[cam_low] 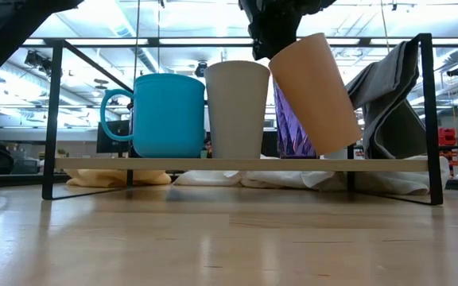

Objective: Stack small to large cups/mugs on shelf
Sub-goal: Put the orange cup on the shelf

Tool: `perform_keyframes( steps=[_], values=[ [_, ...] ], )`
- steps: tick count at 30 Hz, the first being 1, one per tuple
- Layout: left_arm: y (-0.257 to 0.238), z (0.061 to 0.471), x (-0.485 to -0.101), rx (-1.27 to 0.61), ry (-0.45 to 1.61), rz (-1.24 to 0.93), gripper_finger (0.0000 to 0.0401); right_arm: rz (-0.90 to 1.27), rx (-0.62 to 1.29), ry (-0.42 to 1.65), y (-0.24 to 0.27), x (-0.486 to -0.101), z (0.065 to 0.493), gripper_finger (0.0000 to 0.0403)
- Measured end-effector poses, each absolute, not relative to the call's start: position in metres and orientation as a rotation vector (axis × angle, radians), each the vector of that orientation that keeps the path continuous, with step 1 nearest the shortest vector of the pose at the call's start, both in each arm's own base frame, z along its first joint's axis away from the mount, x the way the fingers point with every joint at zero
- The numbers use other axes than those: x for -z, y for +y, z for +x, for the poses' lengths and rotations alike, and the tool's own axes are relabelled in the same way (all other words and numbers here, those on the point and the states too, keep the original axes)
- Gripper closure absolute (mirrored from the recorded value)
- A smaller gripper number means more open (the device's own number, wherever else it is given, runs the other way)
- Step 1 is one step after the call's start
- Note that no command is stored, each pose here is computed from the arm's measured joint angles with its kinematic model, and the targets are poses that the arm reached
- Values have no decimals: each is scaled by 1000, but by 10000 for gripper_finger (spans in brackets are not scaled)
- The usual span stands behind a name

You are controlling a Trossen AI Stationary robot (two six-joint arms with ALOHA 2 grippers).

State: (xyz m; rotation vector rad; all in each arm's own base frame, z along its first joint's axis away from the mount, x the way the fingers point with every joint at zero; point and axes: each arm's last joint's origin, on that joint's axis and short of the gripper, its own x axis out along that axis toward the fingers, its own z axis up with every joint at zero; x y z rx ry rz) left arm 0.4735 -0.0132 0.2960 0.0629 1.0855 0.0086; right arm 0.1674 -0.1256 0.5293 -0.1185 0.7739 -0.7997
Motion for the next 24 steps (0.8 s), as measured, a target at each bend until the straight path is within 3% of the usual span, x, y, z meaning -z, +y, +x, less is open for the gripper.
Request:
perform_keyframes(
  steps=[19, 24],
  values=[
    [-11, 474, -296, -14, 1084, 51, 390, -119, 800, 774, -126, -529, 167, 266],
    [-11, 474, -296, -13, 1083, 50, 366, -119, 799, 774, -126, -529, 167, 266]
  ],
)
